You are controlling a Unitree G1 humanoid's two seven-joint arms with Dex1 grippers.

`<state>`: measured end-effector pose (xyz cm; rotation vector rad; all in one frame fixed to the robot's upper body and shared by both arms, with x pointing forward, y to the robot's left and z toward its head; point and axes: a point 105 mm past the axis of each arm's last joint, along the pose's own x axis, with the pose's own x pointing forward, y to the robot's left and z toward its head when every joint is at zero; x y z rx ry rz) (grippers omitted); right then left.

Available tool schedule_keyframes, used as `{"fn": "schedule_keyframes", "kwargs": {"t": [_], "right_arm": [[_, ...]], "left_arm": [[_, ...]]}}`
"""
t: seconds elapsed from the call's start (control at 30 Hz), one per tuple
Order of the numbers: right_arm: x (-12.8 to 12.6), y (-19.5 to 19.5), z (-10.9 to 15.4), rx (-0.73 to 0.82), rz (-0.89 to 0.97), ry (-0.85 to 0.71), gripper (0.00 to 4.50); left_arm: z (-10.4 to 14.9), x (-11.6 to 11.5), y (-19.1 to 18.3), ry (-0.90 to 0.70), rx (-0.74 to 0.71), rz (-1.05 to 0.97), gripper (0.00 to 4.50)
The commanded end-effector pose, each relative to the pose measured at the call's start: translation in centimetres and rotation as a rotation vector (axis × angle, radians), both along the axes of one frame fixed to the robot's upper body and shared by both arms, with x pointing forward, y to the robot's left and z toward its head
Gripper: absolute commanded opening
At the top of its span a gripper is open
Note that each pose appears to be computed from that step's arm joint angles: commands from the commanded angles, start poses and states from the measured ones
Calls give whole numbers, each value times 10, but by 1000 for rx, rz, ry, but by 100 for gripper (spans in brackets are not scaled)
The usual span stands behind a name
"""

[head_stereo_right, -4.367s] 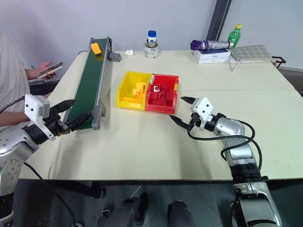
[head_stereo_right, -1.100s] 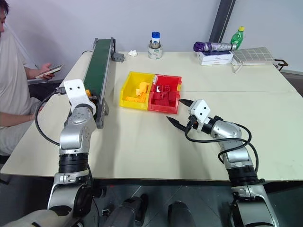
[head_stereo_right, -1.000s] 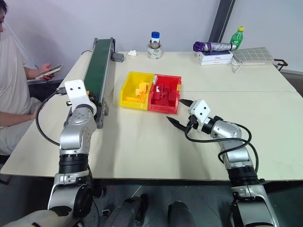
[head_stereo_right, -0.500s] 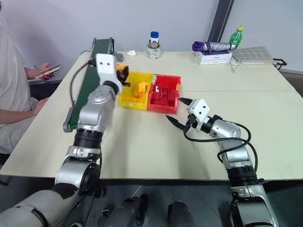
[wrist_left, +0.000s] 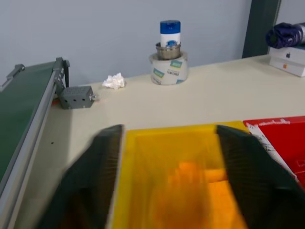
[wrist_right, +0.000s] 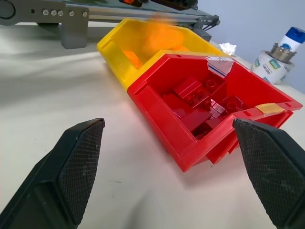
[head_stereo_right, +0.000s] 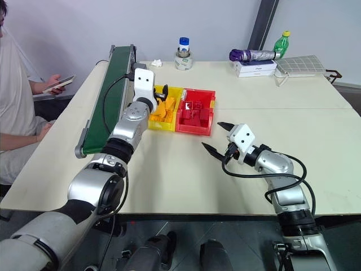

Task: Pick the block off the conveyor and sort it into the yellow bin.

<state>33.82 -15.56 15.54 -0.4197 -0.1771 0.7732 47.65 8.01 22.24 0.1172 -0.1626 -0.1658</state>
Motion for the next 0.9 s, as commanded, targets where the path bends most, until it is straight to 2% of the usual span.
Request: {"fn": "schedule_keyframes", "kwargs": {"t": [0.03, 0.1, 0.17, 0.23, 0.37, 0.4, 0.5, 0.57, 0.73, 0.9], "right_arm": [[-1, 2, 22, 11, 12, -76, 450], [1, 3, 21, 12, 22, -73, 450], [1, 5, 20, 10, 34, -66, 450], [2, 6, 19, 9, 40, -63, 450], [6, 9, 20, 10, 63, -62, 450], [7, 9, 20, 10, 67, -60, 450], [13, 8, 21, 6, 78, -65, 450], [15, 8, 21, 7, 83, -66, 450], [17, 8, 18, 1, 98, -63, 450], [20, 7, 20, -7, 108, -65, 450]], "left_arm": [[30, -6, -4, -98, -47, -78, 448], [34, -12, 11, -95, -64, -84, 448], [41, -29, 16, -83, -77, -164, 448], [47, -52, 21, -88, -37, -223, 448], [61, -114, 37, -143, -32, -385, 448], [58, -122, 44, -125, -30, -385, 448], [25, -142, 91, -3, 37, -300, 448], [12, -152, 114, 48, 94, -258, 448], [2, -172, 155, 77, 231, -202, 448], [-6, -191, 183, 97, 251, -231, 448]]}}
